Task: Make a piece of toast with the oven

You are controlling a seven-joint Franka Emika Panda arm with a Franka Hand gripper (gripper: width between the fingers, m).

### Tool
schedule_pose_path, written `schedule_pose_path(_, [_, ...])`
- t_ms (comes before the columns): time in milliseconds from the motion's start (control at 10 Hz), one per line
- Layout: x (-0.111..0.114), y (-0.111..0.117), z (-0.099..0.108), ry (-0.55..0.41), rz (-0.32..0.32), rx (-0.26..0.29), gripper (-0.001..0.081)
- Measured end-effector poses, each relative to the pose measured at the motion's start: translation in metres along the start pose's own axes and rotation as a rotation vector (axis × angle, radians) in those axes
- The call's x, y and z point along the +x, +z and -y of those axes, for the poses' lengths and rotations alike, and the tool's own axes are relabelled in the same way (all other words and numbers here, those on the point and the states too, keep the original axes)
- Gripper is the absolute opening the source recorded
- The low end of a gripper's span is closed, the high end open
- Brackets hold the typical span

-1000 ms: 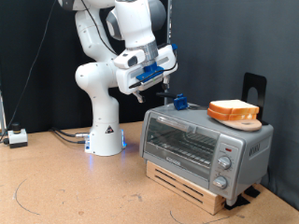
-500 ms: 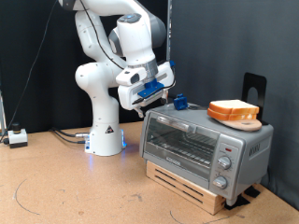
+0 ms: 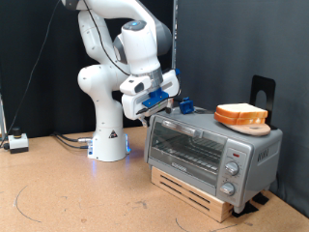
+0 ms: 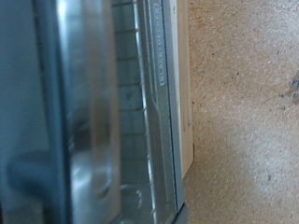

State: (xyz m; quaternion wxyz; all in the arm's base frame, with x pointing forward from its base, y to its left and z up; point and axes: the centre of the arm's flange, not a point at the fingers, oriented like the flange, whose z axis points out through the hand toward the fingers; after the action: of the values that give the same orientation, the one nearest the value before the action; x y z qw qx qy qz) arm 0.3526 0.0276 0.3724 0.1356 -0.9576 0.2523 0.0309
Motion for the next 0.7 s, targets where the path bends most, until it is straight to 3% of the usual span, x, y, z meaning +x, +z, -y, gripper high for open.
schedule_pose_path(300, [0.005,0.017,0.004,0.003,-0.014,-0.014,0.0809])
schedule_pose_path(700, [0.017,0.018,-0.003,0.014,-0.031,-0.036,0.0809])
